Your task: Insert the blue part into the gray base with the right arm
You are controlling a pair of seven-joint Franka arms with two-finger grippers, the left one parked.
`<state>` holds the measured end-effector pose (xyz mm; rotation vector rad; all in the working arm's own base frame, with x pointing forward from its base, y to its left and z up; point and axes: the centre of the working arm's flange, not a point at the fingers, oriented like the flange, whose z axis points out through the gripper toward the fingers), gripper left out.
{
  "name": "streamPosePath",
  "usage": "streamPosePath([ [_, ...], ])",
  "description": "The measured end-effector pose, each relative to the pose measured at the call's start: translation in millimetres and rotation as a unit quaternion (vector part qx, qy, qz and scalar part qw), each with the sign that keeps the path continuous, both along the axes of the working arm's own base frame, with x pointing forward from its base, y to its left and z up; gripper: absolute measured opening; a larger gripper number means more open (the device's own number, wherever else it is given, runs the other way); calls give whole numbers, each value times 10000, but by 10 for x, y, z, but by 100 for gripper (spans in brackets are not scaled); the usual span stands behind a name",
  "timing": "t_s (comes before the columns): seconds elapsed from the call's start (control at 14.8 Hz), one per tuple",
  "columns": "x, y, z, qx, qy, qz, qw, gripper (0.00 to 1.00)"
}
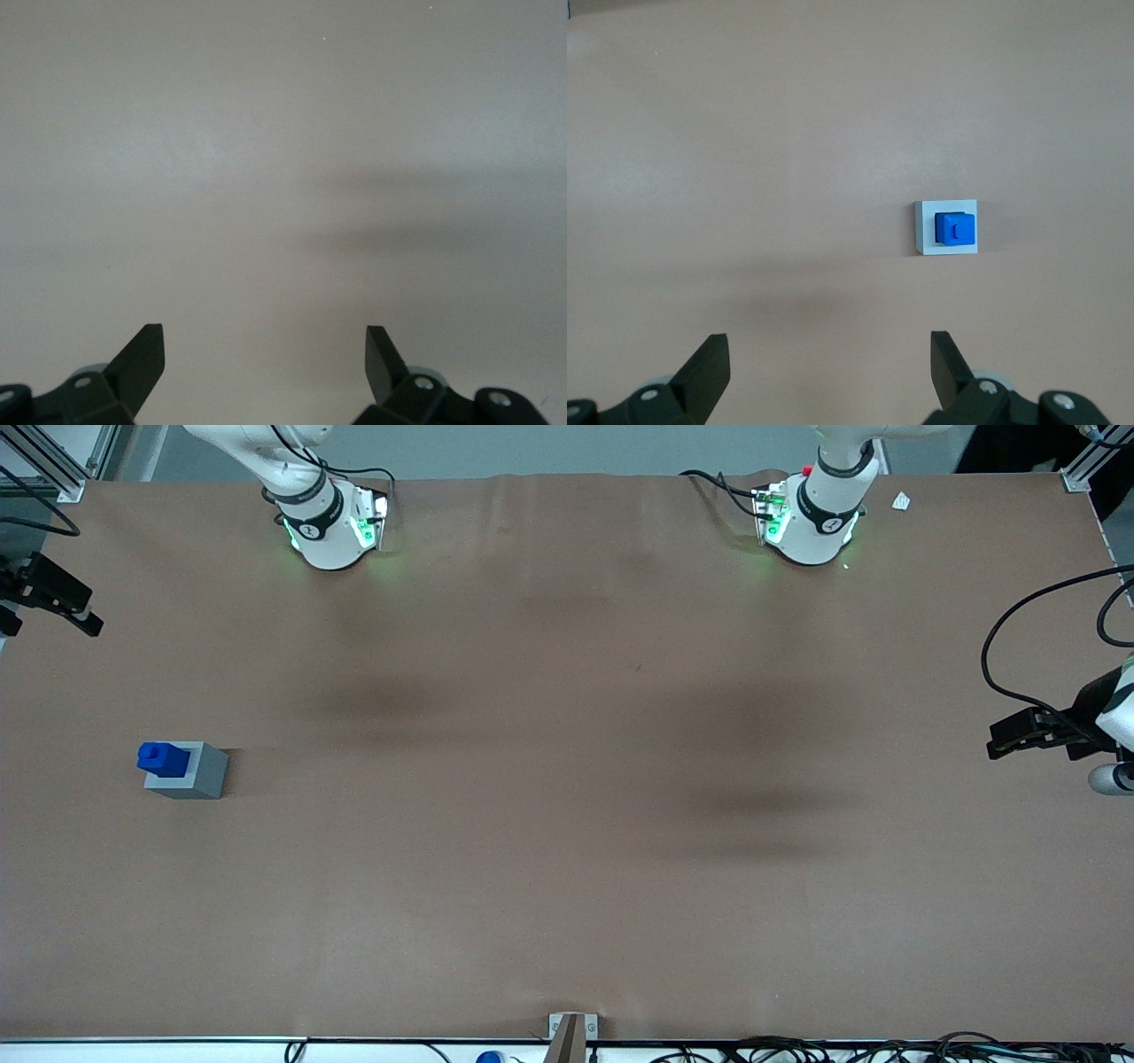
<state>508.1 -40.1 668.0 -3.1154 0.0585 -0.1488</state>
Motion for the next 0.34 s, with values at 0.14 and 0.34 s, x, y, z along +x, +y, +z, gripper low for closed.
streamPosePath([
  [0.14, 0, -13, 2, 1, -2, -12, 10000, 100],
  [0.34, 2, -13, -1, 1, 2, -12, 10000, 100],
])
